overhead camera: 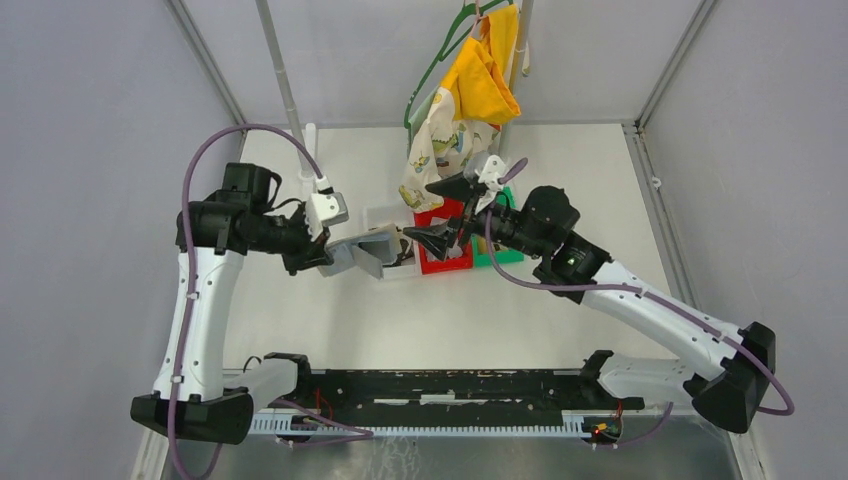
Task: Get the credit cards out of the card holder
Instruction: Remove the credit card from the card holder.
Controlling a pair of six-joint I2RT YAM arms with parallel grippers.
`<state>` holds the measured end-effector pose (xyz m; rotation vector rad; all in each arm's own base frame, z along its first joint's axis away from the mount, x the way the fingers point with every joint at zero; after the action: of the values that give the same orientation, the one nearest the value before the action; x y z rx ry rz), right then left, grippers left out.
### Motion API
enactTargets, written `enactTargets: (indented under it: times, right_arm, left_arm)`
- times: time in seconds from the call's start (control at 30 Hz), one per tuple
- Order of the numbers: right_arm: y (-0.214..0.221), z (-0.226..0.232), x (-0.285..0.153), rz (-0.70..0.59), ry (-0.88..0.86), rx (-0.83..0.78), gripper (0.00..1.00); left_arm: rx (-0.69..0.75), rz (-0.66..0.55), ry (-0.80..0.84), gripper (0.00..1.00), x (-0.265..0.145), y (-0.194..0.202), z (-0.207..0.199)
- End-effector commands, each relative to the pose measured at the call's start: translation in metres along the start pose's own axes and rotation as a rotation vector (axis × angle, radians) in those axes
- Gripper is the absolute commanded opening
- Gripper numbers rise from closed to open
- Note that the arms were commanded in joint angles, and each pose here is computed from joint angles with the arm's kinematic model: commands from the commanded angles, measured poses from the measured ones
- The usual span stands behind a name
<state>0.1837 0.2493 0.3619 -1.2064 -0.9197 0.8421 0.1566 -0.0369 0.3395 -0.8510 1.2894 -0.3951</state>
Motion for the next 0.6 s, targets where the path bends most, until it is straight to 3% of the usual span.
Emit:
enactTargets:
  times: [0.0, 0.23, 0.5, 0.57]
  right_arm:
    - [0.007, 0.000, 0.013, 0.076, -0.069, -0.031, 0.98]
    - [0.026, 0.026, 0.049, 0.152, -0.160, -0.085, 0.98]
    - [0.035, 0.033, 0.046, -0.105, -0.019, -0.017, 0.98]
    - [0.037, 0.036, 0.050, -0.107, -0.006, -0.032, 0.98]
  left_arm:
    - [0.215, 0.167, -0.099, 0.02, -0.001, 0.009, 0.016]
    - [0.294, 0.265, -0.124, 0.02, 0.009, 0.004, 0.018]
    - [0.351, 0.229, -0.230, 0.02, 0.001, -0.014, 0.022]
    - [0.367, 0.215, -0.237, 0.02, 0.000, -0.018, 0.020]
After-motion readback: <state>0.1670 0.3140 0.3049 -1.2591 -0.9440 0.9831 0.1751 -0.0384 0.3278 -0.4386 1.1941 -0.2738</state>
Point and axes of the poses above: each gripper's point midway between its finger pads, its own x axis out along the fingers, its own z axis along the line the jaws close on, y = z × x, the point moved 10 cm from there along -x, back along the fingers, and after that the axes turned 5 degrees about x, right-handed, at the moved point
